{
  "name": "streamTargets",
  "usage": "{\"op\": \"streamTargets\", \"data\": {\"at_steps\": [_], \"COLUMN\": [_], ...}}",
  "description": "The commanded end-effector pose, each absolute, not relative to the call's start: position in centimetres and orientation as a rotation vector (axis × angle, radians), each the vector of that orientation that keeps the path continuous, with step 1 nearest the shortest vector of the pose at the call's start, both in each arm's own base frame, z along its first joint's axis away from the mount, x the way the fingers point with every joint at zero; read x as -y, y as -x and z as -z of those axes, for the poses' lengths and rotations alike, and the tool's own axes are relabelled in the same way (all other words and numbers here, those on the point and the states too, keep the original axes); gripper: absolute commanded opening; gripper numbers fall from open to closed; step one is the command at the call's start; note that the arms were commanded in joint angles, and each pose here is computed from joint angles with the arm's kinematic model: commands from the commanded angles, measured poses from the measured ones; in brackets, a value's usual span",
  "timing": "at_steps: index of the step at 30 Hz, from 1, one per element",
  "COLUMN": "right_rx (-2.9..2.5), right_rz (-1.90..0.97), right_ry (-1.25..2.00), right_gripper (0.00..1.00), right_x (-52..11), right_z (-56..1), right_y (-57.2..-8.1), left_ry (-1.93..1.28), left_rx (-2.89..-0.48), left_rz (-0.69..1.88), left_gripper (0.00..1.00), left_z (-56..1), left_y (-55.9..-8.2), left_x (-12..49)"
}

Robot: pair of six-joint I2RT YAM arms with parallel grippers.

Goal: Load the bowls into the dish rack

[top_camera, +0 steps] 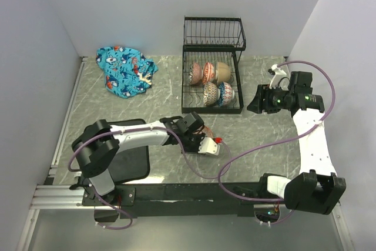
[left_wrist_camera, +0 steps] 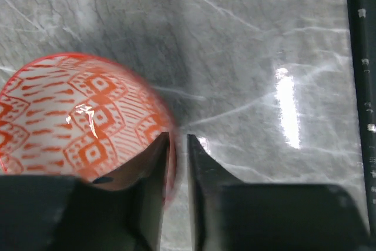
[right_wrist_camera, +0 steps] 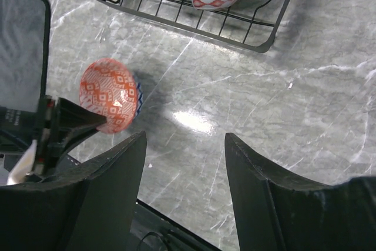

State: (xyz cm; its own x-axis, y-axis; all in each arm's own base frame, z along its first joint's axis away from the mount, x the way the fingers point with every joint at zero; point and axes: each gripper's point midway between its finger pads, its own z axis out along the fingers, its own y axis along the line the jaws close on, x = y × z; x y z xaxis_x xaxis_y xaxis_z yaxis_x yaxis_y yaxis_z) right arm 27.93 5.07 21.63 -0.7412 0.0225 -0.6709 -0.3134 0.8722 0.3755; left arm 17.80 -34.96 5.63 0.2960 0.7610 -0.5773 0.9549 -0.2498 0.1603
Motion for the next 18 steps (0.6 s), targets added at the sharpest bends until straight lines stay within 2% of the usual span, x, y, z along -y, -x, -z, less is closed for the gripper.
{"op": "streamTargets", "data": {"at_steps": [1,2,3,4,8,12,15,18], "right_rx": [-2.276,-2.276,-2.275,-2.276,-2.271,-2.271,-2.27,-2.256], "right_rz": [-0.618,-0.621,-0.621,-0.622,-0.615,-0.607,-0.616,-0.635], "right_ry": [0.203,0.2,0.198,0.197,0.196,0.198,0.188,0.172], "right_gripper": [0.63,0.63,0.63,0.63,0.63,0.63,0.63,0.63], "right_x": [-5.0,-5.0,-5.0,-5.0,-5.0,-4.8,-4.8,-5.0], "right_z": [-23.0,-23.0,-23.1,-23.1,-23.4,-23.6,-23.8,-24.2], "right_y": [-28.6,-28.6,-28.6,-28.6,-28.7,-29.0,-29.4,-30.0], "left_ry": [-2.033,-2.028,-2.026,-2.026,-1.995,-1.869,-1.756,-1.525], "left_rx": [-1.502,-1.499,-1.498,-1.51,-1.526,-1.513,-1.515,-1.61], "left_rz": [0.561,0.561,0.567,0.567,0.562,0.624,0.695,0.798], "left_gripper": [0.17,0.12,0.03,0.01,0.01,0.01,0.01,0.01], "left_z": [-6.8,-7.1,-7.3,-7.4,-9.9,-15.7,-20.1,-23.4], "left_y": [-18.4,-18.5,-18.5,-18.5,-18.8,-20.0,-21.6,-25.7], "left_x": [37.2,37.4,37.5,37.4,37.1,36.7,36.4,35.9]}}
